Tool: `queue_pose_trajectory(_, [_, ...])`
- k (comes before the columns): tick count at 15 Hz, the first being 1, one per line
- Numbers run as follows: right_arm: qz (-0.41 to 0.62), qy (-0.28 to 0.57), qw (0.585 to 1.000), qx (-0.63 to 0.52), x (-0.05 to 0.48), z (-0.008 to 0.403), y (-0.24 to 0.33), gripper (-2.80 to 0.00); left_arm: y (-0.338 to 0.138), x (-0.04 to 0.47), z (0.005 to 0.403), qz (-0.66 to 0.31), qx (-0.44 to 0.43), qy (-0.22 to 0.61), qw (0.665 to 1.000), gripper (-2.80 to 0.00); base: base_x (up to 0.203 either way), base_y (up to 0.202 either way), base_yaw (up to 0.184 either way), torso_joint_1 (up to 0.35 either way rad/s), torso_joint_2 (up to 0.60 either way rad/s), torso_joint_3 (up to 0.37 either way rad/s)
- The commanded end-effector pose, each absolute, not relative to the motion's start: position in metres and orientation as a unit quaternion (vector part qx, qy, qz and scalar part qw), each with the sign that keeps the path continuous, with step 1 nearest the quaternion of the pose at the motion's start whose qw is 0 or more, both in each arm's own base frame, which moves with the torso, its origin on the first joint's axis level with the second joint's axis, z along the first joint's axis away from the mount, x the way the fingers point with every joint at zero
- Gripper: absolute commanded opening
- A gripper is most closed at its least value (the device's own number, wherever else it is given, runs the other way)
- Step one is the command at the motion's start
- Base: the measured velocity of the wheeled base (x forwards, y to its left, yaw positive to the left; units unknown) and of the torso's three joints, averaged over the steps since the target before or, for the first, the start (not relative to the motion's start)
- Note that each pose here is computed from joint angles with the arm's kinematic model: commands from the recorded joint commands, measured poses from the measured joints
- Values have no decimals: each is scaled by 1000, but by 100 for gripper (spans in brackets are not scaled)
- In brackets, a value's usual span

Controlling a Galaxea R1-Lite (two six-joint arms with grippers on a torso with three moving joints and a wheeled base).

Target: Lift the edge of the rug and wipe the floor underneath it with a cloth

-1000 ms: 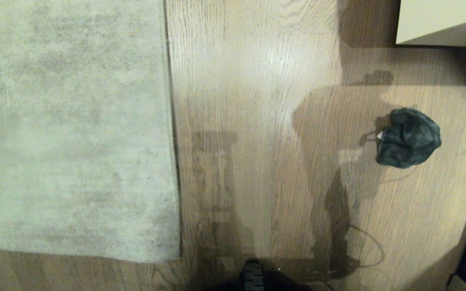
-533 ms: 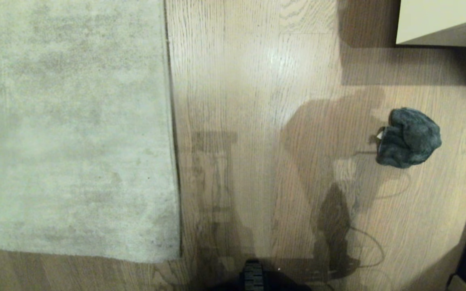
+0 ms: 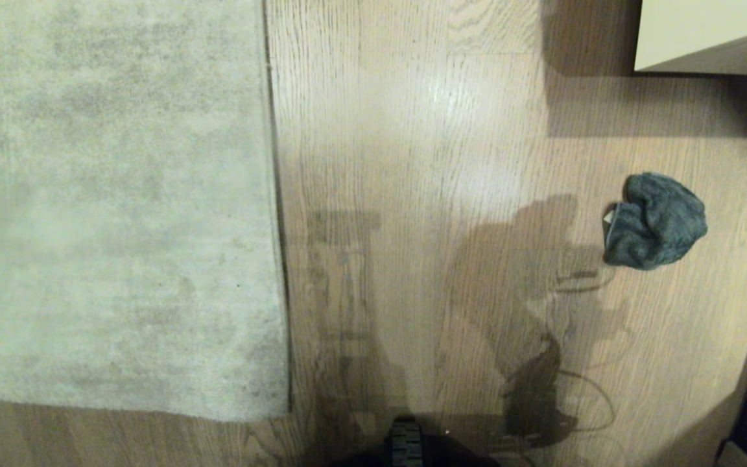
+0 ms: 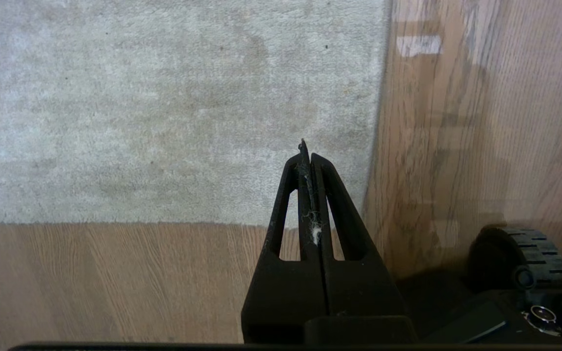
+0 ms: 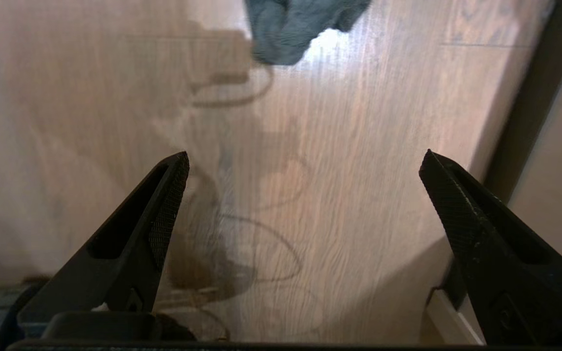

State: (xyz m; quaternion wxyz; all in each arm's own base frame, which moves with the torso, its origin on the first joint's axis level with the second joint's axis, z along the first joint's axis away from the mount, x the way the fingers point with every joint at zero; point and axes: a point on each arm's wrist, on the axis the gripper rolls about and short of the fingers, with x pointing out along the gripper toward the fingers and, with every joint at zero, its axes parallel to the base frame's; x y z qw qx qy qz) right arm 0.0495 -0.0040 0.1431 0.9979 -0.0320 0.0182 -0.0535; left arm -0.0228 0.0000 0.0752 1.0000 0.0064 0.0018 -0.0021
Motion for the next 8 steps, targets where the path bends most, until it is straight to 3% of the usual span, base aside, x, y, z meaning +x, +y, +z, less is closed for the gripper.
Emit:
queue_pose_trajectory(1, [-35,-9,999,-33,39,139,-2,0,0,-23,75,-2,6,2,1000,-280,0,0,0,0,0,0])
queue_pose_trajectory(2, [-28,-10,999,-34,38,139,-1,-280,0,-23,75,-2,6,2,1000,-280,0,0,0,0,0,0])
queue_pose_trajectory(8, [-24,-9,999,-35,30,130,-1,-280,0,-23,75,-2,7,2,1000,-280,0,0,0,0,0,0])
